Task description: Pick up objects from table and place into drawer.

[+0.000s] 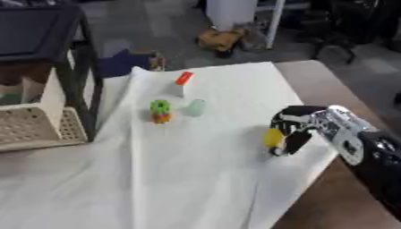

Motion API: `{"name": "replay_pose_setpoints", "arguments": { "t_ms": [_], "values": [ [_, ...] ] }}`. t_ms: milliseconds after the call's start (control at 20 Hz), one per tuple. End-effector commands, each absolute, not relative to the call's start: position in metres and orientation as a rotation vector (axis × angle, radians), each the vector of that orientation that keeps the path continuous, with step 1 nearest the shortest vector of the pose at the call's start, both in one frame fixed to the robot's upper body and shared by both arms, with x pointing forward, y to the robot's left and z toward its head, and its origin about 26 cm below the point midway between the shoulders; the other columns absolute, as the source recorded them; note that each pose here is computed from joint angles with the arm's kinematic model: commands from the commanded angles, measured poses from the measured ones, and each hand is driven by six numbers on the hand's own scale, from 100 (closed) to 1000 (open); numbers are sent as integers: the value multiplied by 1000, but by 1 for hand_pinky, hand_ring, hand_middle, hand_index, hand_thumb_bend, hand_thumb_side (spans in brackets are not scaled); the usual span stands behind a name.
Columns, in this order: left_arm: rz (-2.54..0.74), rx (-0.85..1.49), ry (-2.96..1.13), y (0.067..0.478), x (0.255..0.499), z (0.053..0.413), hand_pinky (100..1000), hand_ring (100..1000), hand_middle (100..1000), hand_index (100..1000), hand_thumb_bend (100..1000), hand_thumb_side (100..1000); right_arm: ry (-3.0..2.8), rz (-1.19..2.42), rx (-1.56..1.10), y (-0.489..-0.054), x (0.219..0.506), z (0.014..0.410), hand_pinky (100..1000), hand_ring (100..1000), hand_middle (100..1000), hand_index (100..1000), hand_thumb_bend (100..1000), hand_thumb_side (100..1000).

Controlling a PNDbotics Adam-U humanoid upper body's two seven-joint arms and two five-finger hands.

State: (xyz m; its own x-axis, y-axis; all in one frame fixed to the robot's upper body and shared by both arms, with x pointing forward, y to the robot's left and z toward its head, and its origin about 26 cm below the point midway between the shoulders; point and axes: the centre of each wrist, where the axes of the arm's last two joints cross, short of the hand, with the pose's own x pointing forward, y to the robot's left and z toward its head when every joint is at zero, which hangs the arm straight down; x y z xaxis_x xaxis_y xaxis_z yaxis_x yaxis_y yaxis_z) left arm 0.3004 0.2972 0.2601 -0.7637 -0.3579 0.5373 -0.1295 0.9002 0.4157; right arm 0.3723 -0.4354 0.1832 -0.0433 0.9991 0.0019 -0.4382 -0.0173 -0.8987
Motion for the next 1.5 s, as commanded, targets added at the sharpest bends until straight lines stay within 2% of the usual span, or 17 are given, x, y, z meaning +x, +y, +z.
{"name": "replay_pose_setpoints", "arguments": {
  "t_ms": [50, 900, 1500],
  "values": [
    [-487, 368, -2448, 299, 298, 268, 329, 336, 355, 580, 100, 1000, -889, 1419, -885, -441, 372, 196, 560, 665, 523, 747, 331, 331],
    [-490, 369, -2443, 299, 298, 267, 329, 337, 356, 579, 100, 1000, -957, 1382, -933, -437, 373, 204, 536, 617, 482, 686, 204, 410],
    [-490, 367, -2442, 299, 298, 268, 329, 337, 357, 578, 100, 1000, -1013, 1375, -986, -430, 376, 217, 533, 609, 470, 664, 186, 436]
  ]
}}
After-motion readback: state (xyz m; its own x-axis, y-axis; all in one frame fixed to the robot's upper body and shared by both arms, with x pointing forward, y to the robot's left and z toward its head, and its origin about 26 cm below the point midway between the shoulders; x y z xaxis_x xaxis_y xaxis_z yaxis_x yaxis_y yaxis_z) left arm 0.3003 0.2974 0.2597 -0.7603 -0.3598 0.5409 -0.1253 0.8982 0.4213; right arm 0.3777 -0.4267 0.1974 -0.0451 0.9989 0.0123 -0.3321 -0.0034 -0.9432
